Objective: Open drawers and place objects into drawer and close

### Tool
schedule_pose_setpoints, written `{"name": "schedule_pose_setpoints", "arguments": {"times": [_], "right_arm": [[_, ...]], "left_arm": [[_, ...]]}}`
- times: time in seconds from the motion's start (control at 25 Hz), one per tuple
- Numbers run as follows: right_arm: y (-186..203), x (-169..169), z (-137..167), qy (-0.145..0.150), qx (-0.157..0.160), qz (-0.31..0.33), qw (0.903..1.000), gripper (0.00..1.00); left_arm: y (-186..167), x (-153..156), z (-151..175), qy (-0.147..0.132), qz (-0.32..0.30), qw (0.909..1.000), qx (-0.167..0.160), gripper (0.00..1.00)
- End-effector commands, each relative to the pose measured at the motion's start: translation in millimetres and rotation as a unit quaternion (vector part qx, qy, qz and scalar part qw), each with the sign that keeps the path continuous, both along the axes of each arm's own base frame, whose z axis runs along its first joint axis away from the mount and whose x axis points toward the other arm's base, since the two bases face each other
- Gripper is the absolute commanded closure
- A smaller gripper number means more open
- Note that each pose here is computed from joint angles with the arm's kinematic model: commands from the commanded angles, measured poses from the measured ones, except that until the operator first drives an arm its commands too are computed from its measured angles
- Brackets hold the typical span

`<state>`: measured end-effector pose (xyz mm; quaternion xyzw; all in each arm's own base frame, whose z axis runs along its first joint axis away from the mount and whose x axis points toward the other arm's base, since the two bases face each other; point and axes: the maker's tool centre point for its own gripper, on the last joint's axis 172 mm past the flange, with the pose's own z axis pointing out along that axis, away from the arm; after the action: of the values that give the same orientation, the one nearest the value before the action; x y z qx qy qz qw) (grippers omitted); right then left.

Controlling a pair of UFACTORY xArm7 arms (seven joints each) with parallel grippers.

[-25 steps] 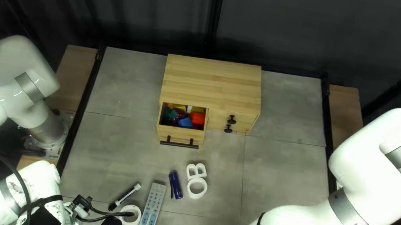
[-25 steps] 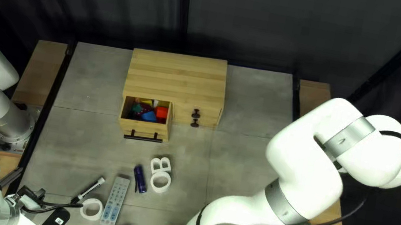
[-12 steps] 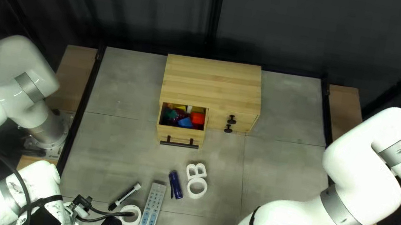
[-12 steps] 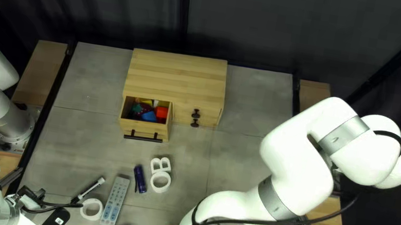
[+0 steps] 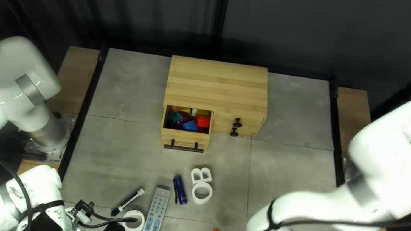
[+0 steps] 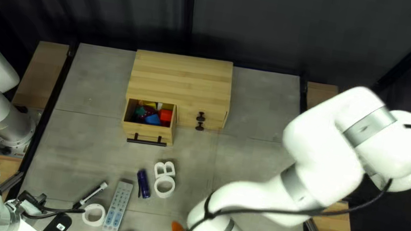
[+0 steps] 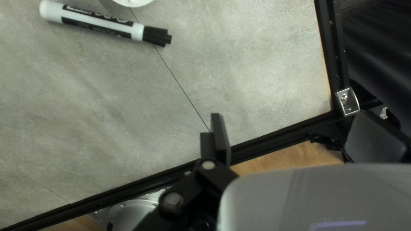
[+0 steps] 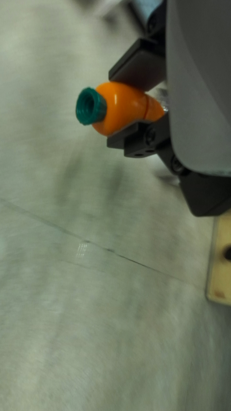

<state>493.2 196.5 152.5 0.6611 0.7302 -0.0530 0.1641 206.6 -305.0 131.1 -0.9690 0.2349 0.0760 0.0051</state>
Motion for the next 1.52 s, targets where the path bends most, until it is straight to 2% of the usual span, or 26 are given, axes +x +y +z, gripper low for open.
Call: {"name": "schedule_pose_setpoints", "arguments": {"times": [0.04,0.08,0.16,0.24,0.28,0.32,0.36,0.4,0.44,0.48,0.52,0.68,0.76,0.84,1.0,1.16,1.2,1.24,1.28,1.32,1.52], "right_arm": [[-90.2,23.8,48.5,-0.06,0.018,-0.187,0.9804,0.99],[-97.6,27.1,51.8,-0.068,0.022,-0.212,0.9746,1.0],[-133.6,47.0,65.8,-0.092,0.021,-0.308,0.9467,1.0],[-153.2,60.5,74.4,-0.111,0.016,-0.371,0.922,1.0],[-161.1,65.9,76.8,-0.118,0.016,-0.389,0.9137,1.0],[-172.9,74.0,78.7,-0.131,0.017,-0.419,0.8982,1.0],[-181.6,80.3,78.3,-0.141,0.019,-0.44,0.8869,1.0],[-185.9,83.6,77.4,-0.146,0.02,-0.451,0.8801,1.0],[-193.5,90.0,74.3,-0.157,0.025,-0.472,0.8672,1.0],[-196.9,93.1,70.8,-0.161,0.027,-0.481,0.8614,1.0],[-200.6,96.6,65.4,-0.168,0.03,-0.496,0.8515,1.0],[-208.9,98.0,52.3,-0.188,0.04,-0.528,0.8276,1.0],[-213.9,98.6,47.8,-0.201,0.047,-0.547,0.8114,1.0],[-215.4,102.8,45.3,-0.21,0.051,-0.56,0.7997,1.0],[-219.9,113.8,42.0,-0.224,0.054,-0.577,0.7832,1.0],[-230.1,118.2,41.5,-0.235,0.052,-0.586,0.7735,1.0],[-233.5,118.1,41.5,-0.238,0.052,-0.588,0.7718,0.87],[-235.7,117.9,41.6,-0.241,0.051,-0.588,0.7705,0.87],[-236.0,117.8,41.6,-0.241,0.051,-0.588,0.7701,0.04],[-240.4,115.5,40.3,-0.245,0.051,-0.59,0.7682,0.0],[-248.7,109.6,51.0,-0.257,0.051,-0.588,0.7657,0.0]], "left_arm": [[0.0,0.0,0.0,0.0,0.0,1.0,0.0,0.0],[0.0,0.0,0.0,0.0,0.0,1.0,0.0,0.0],[0.0,0.0,0.0,0.0,0.0,1.0,0.0,0.0],[0.0,0.0,0.0,0.0,0.0,1.0,0.0,0.0],[0.0,0.0,0.0,0.0,0.0,1.0,0.0,0.0],[0.0,0.0,0.0,0.0,0.0,1.0,0.0,0.0],[0.0,0.0,0.0,0.0,0.0,1.0,0.0,0.0],[0.0,0.0,0.0,0.0,0.0,1.0,0.0,0.0],[0.0,0.0,0.0,0.0,0.0,1.0,0.0,0.0],[0.0,0.0,0.0,0.0,0.0,1.0,0.0,0.0],[0.0,0.0,0.0,0.0,0.0,1.0,0.0,0.0],[0.0,0.0,0.0,0.0,0.0,1.0,0.0,0.0],[0.0,0.0,0.0,0.0,0.0,1.0,0.0,0.0],[0.0,0.0,0.0,0.0,0.0,1.0,0.0,0.0],[0.0,0.0,0.0,0.0,0.0,1.0,0.0,0.0],[0.0,0.0,0.0,0.0,0.0,1.0,0.0,0.0],[0.0,0.0,0.0,0.0,0.0,1.0,0.0,0.0],[0.0,0.0,0.0,0.0,0.0,1.0,0.0,0.0],[0.0,0.0,0.0,0.0,0.0,1.0,0.0,0.0],[0.0,0.0,0.0,0.0,0.0,1.0,0.0,0.0],[0.0,0.0,0.0,0.0,0.0,1.0,0.0,0.0]]}}
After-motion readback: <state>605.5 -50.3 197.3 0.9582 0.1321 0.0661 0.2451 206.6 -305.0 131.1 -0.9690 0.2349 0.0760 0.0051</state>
